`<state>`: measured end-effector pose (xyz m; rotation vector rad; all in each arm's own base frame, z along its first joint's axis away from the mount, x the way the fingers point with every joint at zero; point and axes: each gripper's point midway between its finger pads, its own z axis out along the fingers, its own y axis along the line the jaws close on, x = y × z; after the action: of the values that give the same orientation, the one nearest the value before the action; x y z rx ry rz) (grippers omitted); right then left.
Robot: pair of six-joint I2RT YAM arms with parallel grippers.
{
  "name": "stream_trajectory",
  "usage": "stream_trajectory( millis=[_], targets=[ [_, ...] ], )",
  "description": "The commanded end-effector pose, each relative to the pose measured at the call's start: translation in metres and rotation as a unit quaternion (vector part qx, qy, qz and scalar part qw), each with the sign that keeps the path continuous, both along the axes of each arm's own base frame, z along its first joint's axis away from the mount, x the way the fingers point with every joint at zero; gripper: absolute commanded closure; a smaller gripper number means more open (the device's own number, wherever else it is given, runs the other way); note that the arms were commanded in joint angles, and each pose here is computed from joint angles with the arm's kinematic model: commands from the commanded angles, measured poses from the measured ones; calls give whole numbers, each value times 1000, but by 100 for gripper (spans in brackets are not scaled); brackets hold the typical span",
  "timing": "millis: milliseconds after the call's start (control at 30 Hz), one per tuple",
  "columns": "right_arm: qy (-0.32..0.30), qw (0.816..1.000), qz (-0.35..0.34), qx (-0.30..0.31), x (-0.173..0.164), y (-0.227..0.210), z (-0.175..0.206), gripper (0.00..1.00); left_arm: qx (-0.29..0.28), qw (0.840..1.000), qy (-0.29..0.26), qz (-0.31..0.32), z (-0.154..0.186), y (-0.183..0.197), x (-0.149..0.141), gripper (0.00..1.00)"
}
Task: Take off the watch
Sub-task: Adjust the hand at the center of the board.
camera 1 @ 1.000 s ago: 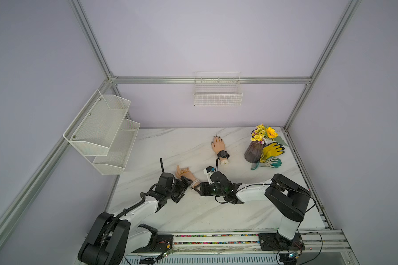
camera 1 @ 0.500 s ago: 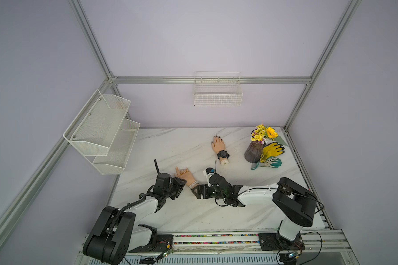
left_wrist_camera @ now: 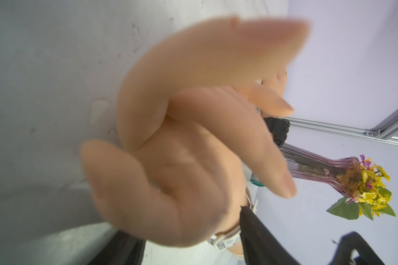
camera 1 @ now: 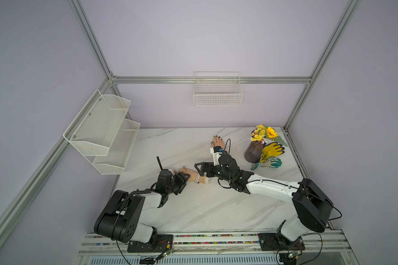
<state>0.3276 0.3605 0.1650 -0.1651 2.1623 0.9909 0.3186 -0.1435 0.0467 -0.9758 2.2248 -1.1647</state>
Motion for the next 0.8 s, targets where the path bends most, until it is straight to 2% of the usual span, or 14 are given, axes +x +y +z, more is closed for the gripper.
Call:
stream_trajectory(
  millis=[0,200,333,533,667,767],
  targets=[
    [7,1000,14,-22,1,3,-12,6,-4,1000,-22,16,10,4,13,49],
    [0,999,30,-40,4,8,-21,6,-12,999,-26,20,12,3,19,70],
    [-26,994,50,-91,13,4,-29,9,-5,1000,-22,15,8,4,18,81],
    [10,989,117,-84,4,11,-48,26,14,999,-28,-16,5,5,20,87],
    [32,990,109,-85,6,12,-67,40,15,998,-44,-51,7,-3,25,95],
    [43,990,113,-78,9,17,-73,50,17,996,-46,-69,6,-7,26,96]
  ],
)
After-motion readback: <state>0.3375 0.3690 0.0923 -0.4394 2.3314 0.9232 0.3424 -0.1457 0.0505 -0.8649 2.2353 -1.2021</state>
